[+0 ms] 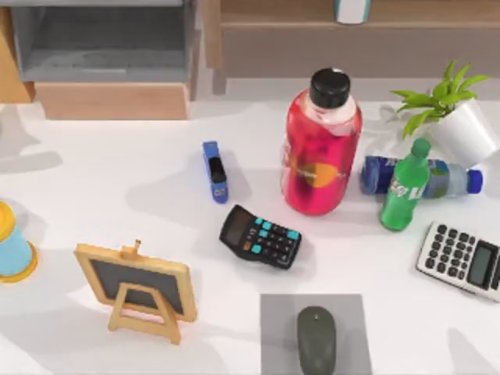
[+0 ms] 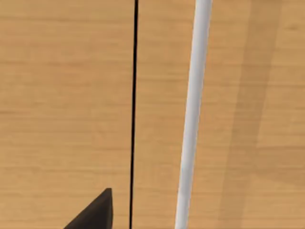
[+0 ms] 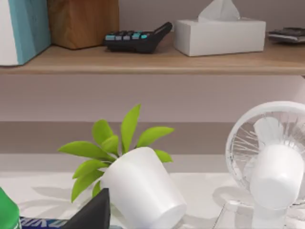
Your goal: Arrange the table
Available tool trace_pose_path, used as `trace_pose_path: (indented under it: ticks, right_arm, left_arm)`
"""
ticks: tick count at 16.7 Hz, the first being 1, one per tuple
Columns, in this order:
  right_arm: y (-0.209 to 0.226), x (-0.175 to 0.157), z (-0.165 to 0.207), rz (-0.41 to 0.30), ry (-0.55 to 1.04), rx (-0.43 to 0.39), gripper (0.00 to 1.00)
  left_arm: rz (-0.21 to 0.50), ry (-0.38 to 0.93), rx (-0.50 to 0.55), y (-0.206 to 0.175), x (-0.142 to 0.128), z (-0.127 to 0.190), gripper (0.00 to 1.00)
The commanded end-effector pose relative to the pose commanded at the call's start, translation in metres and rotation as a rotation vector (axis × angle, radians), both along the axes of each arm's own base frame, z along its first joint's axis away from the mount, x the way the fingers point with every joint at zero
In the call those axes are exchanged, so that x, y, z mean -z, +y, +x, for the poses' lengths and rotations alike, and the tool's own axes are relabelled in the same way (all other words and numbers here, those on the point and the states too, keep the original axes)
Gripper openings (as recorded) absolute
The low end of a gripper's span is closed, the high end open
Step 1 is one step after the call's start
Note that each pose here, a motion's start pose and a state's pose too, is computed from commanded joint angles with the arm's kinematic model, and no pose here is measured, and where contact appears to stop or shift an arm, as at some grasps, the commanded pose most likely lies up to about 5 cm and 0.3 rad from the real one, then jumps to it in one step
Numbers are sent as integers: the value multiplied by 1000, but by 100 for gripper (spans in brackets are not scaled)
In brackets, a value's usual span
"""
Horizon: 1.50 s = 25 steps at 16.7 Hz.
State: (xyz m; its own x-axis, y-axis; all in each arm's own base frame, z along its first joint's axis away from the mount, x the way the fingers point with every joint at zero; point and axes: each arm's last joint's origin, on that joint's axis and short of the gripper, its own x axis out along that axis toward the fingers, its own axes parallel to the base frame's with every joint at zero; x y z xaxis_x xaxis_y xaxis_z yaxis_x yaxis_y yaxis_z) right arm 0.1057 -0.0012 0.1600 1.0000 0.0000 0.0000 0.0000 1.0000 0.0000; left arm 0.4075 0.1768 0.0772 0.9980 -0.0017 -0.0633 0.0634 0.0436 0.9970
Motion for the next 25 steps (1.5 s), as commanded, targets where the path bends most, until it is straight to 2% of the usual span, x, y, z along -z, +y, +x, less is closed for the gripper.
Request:
trace_pose_path:
  ticks: [6, 11, 13, 16, 19, 22, 25]
  right_arm:
    - [0, 0, 0, 0, 0, 0, 100]
    - [0, 0, 0, 0, 0, 0, 100]
    - [0, 0, 0, 0, 0, 0, 100]
    - [0, 0, 0, 0, 0, 0, 100]
    - [0, 0, 0, 0, 0, 0, 100]
    - [0, 0, 0, 0, 0, 0, 100]
    - [0, 0, 0, 0, 0, 0, 100]
  left_arm:
    - [-2, 2, -1, 0, 0, -13, 100]
    - [-3, 6, 4, -2, 2, -11, 100]
    - [0, -16, -23, 0, -8, -11, 100]
    - [-12, -99, -100, 0, -49, -8, 100]
    - [-76, -213, -148, -19, -104, -3, 100]
    - [-207, -340, -131, -60, -164, 1, 100]
    - [-403, -449, -48, -119, -220, 3, 100]
